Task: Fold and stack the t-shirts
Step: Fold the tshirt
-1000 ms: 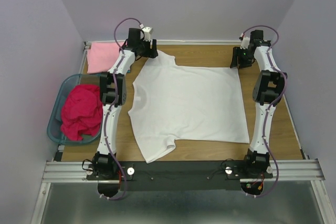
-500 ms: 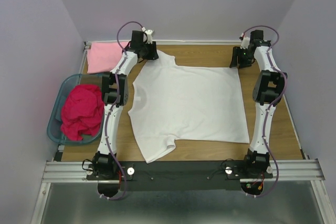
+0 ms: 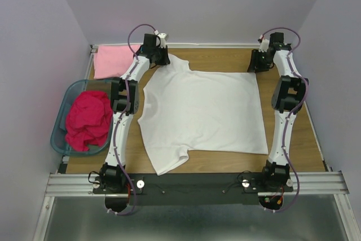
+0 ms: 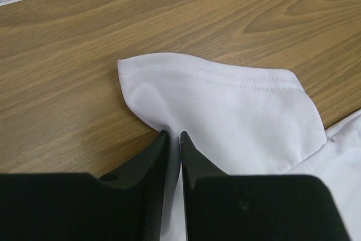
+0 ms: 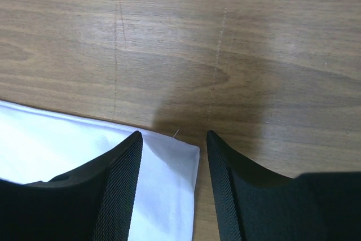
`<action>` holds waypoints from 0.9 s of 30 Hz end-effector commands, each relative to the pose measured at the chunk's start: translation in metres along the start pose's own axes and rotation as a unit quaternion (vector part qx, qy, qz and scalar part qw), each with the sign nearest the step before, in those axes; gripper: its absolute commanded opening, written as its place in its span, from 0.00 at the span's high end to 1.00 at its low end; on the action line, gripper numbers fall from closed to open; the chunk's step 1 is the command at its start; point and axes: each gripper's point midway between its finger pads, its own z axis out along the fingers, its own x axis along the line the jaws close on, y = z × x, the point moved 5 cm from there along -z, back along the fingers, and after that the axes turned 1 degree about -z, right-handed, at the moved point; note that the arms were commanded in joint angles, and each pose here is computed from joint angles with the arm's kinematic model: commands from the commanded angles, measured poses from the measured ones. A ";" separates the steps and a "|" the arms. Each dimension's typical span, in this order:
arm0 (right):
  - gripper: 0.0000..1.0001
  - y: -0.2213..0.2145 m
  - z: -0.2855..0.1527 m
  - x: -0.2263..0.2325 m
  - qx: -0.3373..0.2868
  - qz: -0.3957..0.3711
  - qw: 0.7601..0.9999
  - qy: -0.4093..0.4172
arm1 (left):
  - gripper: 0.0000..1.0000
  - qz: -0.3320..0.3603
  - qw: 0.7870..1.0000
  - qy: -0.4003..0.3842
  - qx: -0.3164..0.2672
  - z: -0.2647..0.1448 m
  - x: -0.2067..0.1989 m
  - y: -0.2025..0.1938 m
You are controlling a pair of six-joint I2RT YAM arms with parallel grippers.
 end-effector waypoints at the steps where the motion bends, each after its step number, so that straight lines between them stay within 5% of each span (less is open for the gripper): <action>1: 0.44 -0.010 0.016 -0.001 0.011 0.013 1.000 0.020 | 0.79 -0.005 1.000 0.004 0.009 0.008 0.003 -0.011; 12: 0.60 -0.011 0.007 -0.012 0.005 0.037 0.998 0.043 | 0.84 -0.009 1.000 -0.001 0.009 0.007 0.004 -0.011; 27: 0.59 -0.018 0.008 -0.008 0.008 0.003 0.996 0.086 | 0.85 -0.011 1.000 -0.004 0.011 0.006 0.005 -0.012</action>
